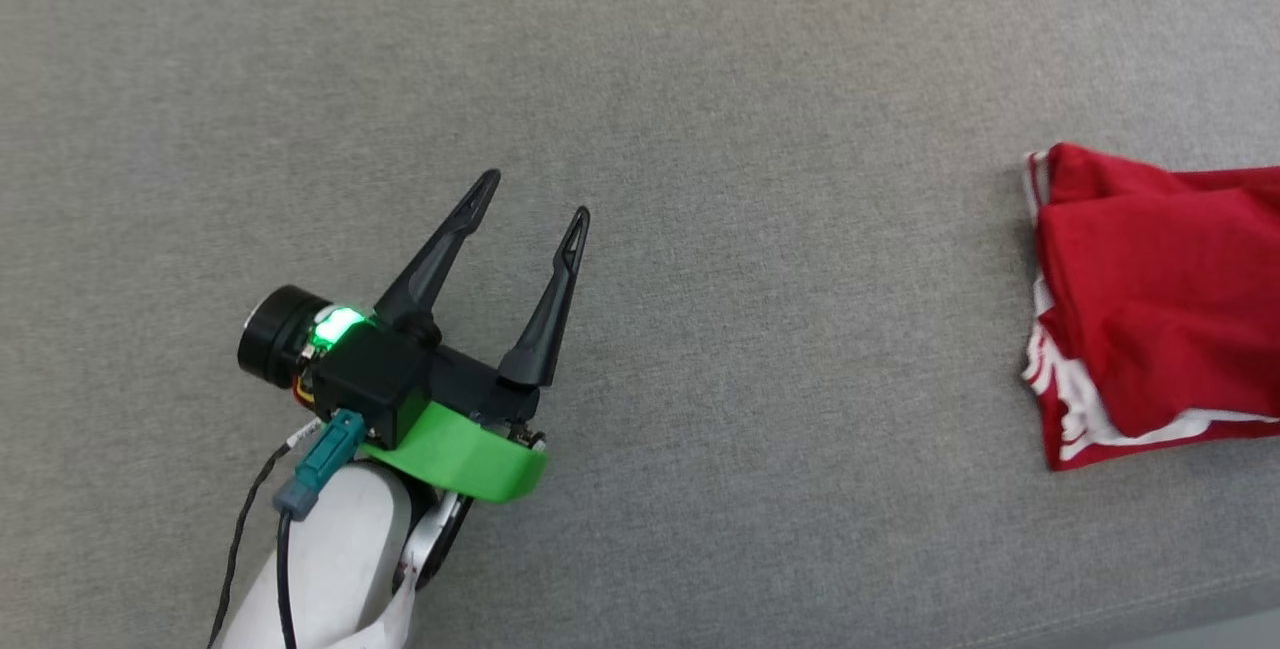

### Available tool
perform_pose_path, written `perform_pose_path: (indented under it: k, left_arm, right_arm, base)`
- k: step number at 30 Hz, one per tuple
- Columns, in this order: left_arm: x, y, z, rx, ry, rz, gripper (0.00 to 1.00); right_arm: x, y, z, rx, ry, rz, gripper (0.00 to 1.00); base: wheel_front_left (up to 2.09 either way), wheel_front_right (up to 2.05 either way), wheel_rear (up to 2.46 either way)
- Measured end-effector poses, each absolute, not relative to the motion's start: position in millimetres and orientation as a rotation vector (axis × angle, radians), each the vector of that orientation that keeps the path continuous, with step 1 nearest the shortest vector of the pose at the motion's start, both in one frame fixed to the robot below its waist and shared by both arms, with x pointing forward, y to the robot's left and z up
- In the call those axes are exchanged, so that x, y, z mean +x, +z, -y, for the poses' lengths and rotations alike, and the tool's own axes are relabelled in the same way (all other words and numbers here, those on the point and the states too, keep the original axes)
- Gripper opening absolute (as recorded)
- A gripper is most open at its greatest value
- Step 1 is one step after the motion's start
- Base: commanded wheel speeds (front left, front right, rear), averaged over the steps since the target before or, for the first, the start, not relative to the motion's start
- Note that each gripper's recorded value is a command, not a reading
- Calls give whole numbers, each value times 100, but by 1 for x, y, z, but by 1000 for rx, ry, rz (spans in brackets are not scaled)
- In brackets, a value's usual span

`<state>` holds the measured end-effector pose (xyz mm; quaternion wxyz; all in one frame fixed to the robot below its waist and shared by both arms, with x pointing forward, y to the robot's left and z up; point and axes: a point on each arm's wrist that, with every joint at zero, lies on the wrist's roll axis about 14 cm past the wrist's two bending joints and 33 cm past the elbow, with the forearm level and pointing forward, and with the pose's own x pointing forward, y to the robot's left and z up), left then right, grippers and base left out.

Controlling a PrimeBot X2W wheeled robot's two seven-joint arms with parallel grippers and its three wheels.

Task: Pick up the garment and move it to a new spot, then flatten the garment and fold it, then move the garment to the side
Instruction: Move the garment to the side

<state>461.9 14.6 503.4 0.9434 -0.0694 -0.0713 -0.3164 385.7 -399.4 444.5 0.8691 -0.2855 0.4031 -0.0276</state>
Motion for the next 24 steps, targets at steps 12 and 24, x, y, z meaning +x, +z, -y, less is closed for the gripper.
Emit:
perform_pose_path:
  k: [12,24]
  left_arm:
    - [490,460,15,-186,-760,116,100]
    - [499,435,9,-194,-745,78,100]
  right_arm:
    - [395,442,494,-641,-301,-816,0]
    - [420,424,513,-689,-363,-802,100]
  base:
    - [0,0,0]
    - [0,0,0]
